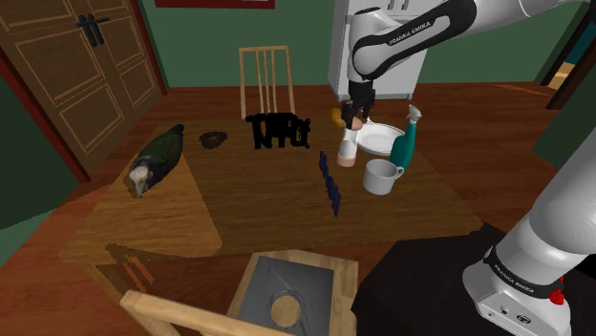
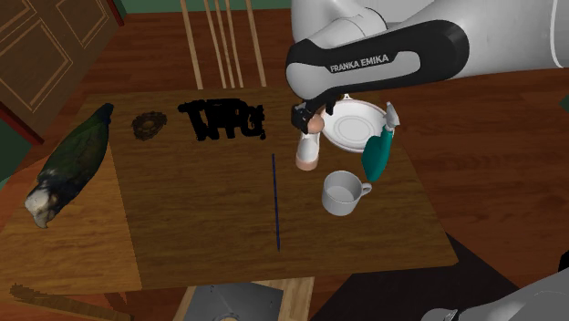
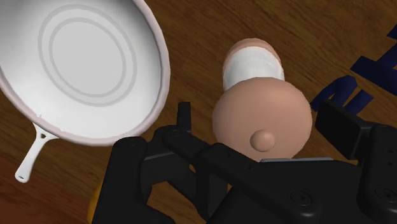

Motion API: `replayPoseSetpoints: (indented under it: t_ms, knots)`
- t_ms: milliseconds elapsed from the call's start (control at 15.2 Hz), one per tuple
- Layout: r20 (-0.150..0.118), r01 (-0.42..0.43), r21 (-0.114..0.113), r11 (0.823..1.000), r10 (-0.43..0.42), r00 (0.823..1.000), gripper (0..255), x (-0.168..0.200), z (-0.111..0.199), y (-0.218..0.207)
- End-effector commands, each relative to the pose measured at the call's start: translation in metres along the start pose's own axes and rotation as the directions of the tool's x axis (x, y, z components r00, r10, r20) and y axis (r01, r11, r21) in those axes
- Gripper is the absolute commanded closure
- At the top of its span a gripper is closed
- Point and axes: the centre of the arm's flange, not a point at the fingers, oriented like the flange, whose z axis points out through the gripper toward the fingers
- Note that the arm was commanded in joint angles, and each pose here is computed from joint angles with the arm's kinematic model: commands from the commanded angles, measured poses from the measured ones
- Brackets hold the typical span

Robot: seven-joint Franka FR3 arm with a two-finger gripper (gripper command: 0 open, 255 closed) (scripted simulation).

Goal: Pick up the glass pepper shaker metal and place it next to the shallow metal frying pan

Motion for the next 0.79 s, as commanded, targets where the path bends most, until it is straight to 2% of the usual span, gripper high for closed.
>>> replayPoseSetpoints:
  t_ms: [0,198,726]
  knots:
    - [0.0,0.0,0.0,1.0,0.0,1.0,0,0.0,-0.013,0.0]
    - [0.0,0.0,0.0,1.0,0.0,1.0,0,0.0,-0.05,0.0]
    - [0.0,0.0,0.0,1.0,0.0,1.0,0,0.0,-0.05,0.0]
